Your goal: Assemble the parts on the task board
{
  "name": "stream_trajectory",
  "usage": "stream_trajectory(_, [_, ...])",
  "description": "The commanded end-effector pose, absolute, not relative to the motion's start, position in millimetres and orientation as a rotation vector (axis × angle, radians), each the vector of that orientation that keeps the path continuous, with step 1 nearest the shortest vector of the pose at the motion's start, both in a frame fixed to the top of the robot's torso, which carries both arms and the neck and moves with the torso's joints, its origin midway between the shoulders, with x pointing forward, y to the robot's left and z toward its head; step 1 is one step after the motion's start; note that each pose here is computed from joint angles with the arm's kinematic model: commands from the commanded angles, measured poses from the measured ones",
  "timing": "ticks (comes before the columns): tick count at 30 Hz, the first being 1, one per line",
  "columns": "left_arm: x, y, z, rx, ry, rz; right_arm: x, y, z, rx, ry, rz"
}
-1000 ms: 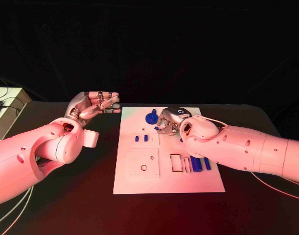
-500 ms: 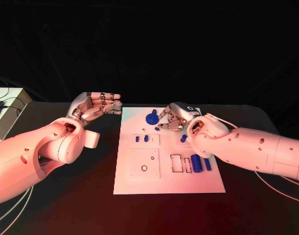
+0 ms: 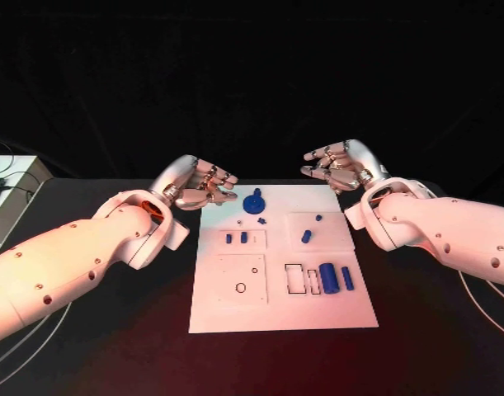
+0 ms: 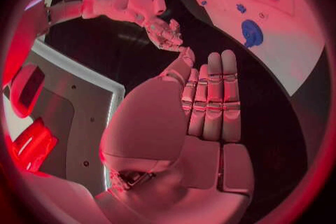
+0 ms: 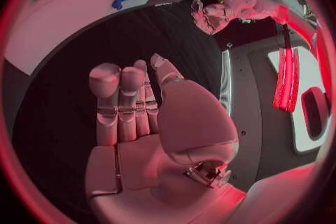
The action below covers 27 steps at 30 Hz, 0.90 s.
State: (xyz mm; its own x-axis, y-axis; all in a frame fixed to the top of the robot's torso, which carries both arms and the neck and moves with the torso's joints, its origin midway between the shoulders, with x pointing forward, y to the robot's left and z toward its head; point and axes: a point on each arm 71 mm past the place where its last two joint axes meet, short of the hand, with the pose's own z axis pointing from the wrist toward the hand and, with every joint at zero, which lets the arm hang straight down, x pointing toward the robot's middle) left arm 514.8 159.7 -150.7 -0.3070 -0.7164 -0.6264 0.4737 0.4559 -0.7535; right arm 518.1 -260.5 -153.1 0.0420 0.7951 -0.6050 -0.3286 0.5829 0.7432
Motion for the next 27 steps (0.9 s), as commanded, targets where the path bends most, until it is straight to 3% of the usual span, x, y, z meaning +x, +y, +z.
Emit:
stream_trajectory(1, [516.3,140.7,-151.0,0.103,1.513,-1.014,519,-272,-148,0.605,1.175,1.018])
stream_trajectory(6, [522.6,108.5,-149.5,0.326,1.534,-0.893,519,-283,-145,0.623,1.160,1.019])
stream_trajectory(13, [531.1,77.3,-151.7,0.548,1.558,-0.737,520,-284,-142,0.611,1.153,1.022])
stream_trajectory(27, [539.9,48.2,-160.1,0.722,1.584,-0.609,523,-283,-136,0.592,1.142,1.022])
